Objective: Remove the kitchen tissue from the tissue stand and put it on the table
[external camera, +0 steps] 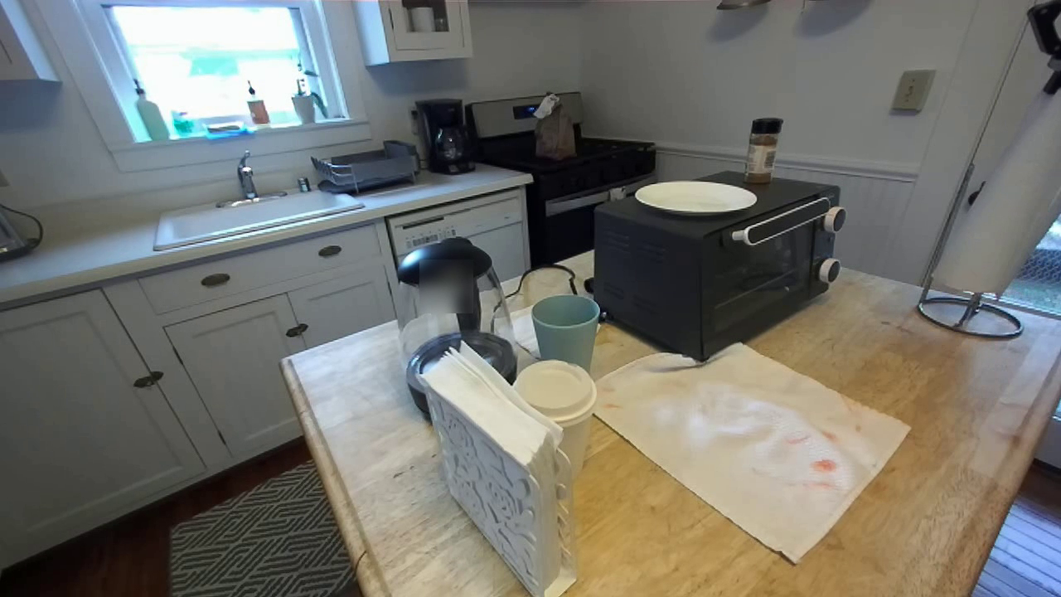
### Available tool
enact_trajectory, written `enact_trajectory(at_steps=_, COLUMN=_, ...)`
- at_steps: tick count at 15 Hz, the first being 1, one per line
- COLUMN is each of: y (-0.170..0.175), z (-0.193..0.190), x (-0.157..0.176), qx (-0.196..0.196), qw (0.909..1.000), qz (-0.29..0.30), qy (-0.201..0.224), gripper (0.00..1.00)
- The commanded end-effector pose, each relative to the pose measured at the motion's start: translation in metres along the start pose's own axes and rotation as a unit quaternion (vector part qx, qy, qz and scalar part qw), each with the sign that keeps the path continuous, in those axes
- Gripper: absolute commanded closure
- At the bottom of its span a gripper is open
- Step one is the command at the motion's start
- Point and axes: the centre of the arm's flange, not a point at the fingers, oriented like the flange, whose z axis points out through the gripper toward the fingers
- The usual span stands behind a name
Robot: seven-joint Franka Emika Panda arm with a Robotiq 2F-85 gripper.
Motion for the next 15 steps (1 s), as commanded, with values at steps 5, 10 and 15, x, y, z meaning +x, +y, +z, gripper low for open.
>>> enact_trajectory(at_steps=5, y=0.009, z=-0.069, x=-0.005, qx=0.041, qw=0.9991, qz=-0.001, qy=0.002, gripper=0.99)
enact_trajectory(at_steps=10, y=0.025, z=-0.122, x=-0.012, qx=0.059, qw=0.9977, qz=0.008, qy=0.031, gripper=0.99)
enact_trajectory(at_steps=15, y=0.026, z=-0.168, x=-0.026, qx=0.083, qw=0.9943, qz=0.002, qy=0.066, gripper=0.99)
